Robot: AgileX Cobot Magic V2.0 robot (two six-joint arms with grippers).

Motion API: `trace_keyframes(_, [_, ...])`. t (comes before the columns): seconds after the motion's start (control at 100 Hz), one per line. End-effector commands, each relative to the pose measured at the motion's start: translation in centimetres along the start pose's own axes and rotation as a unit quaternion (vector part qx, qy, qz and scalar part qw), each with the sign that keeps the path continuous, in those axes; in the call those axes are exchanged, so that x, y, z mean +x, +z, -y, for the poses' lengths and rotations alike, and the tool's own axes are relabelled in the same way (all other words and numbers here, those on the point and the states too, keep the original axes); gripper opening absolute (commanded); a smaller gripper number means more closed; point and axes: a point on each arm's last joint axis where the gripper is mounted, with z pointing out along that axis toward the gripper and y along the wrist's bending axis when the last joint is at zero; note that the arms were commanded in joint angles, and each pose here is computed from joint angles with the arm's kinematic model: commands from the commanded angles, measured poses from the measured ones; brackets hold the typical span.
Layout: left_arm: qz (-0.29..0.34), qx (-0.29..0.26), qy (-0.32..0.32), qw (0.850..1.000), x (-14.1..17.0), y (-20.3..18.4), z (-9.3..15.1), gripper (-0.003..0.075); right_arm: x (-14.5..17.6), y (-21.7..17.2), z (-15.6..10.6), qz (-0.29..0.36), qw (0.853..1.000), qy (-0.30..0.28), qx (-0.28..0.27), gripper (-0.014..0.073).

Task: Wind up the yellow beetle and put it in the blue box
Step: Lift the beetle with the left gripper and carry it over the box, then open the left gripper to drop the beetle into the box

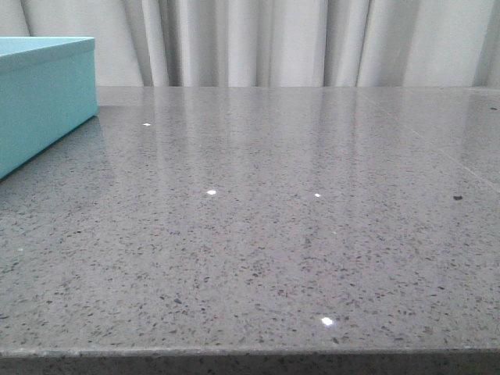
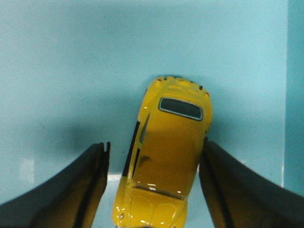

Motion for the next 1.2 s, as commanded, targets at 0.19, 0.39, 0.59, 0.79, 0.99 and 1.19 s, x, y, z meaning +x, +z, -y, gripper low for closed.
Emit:
trace_keyframes(0.19, [0.173, 0.017, 0.008, 0.985, 0.1, -9.7, 0.8, 0.0410, -0.1, -2.4, -0.2, 0.095, 0.995, -0.034, -0.015, 0.0581])
trace_keyframes(0.39, [0.285, 0.028, 0.016, 0.958, 3.2, -15.5, 1.2, 0.0335, 3.1, -2.7, 0.8, 0.132, 0.990, -0.040, -0.009, 0.0540])
trace_keyframes(0.59, [0.344, 0.035, 0.018, 0.938, 8.6, -18.7, 1.3, 0.0142, 6.9, -2.7, 1.8, 0.133, 0.990, -0.039, -0.009, 0.0176])
trace_keyframes(0.79, [0.390, 0.057, 0.024, 0.919, 14.3, -19.5, 1.6, -0.0018, 10.1, -2.3, 2.6, 0.138, 0.990, -0.038, -0.009, -0.0063])
trace_keyframes(0.99, [0.437, 0.053, 0.020, 0.898, 19.9, -18.3, 1.2, -0.0018, 12.2, -1.1, 3.3, 0.163, 0.986, -0.036, -0.011, -0.0067])
trace_keyframes(1.19, [0.464, 0.067, 0.009, 0.883, 24.6, -16.1, 1.0, -0.0018, 13.7, 1.0, 3.9, 0.173, 0.984, -0.033, -0.009, -0.0067])
